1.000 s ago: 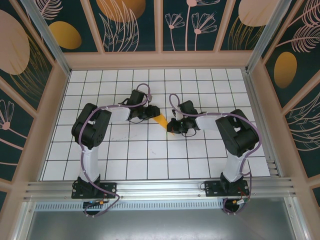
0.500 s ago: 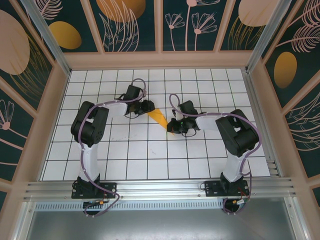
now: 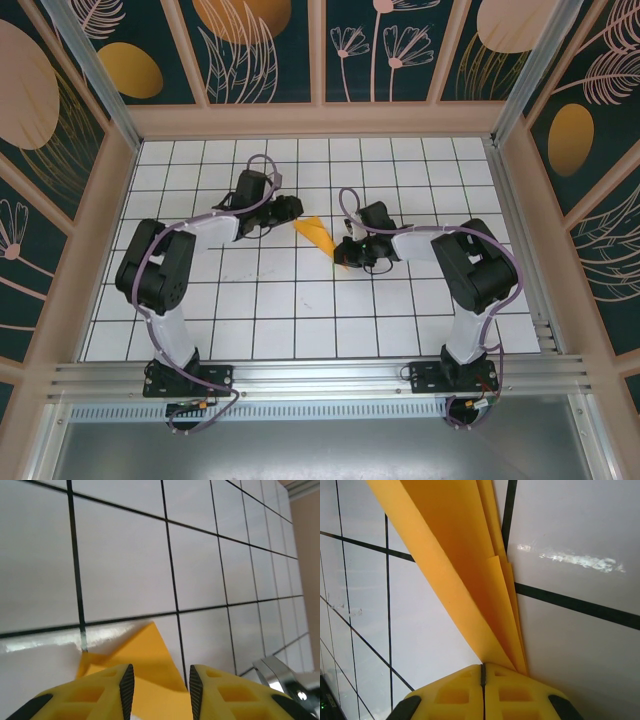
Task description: Fold a paper plane with a square sheet of paper (pick it up from the middle)
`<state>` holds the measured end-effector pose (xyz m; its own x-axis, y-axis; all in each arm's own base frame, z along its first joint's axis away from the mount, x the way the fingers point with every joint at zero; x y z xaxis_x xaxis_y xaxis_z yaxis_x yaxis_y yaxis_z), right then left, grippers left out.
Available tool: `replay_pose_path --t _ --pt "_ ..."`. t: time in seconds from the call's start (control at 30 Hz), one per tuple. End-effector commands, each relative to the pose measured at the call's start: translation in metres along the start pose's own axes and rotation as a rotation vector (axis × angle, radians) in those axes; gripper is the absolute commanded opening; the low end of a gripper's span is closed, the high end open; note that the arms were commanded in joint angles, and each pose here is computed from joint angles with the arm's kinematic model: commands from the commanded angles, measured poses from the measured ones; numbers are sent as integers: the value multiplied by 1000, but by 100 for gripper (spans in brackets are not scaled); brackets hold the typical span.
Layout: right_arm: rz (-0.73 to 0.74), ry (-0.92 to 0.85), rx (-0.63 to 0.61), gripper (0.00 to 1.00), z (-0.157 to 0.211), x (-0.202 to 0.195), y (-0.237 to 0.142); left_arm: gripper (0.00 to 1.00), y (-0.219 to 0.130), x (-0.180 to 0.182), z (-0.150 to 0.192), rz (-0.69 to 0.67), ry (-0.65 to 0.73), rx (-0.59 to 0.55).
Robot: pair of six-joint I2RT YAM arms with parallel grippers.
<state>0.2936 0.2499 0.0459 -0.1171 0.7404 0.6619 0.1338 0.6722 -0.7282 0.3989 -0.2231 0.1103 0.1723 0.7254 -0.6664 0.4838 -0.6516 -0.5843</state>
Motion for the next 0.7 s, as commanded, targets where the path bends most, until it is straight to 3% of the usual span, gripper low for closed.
replay_pose_path --t 0.0,0.37,0.67 --pt "126 92 43 6 19 -35 3 35 -7 -26 8 140 -17 -2" --pt "131 102 46 2 20 -36 3 20 31 -43 77 187 -74 177" --pt "141 110 49 1 21 -38 4 19 48 -34 101 165 -116 248"
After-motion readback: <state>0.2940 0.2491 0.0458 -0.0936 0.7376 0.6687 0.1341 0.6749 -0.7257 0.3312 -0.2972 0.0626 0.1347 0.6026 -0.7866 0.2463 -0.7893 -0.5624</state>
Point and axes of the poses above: each hand's point on the last joint's axis, 136 mm out from that joint toward the fingers, its own y axis out along the fingers, its own x axis along the line the jaws close on, z = x × y, the point moved 4 cm from there along -y, back along the fingers, and after that the axes turned 4 degrees about y, right-handed, at the moved point
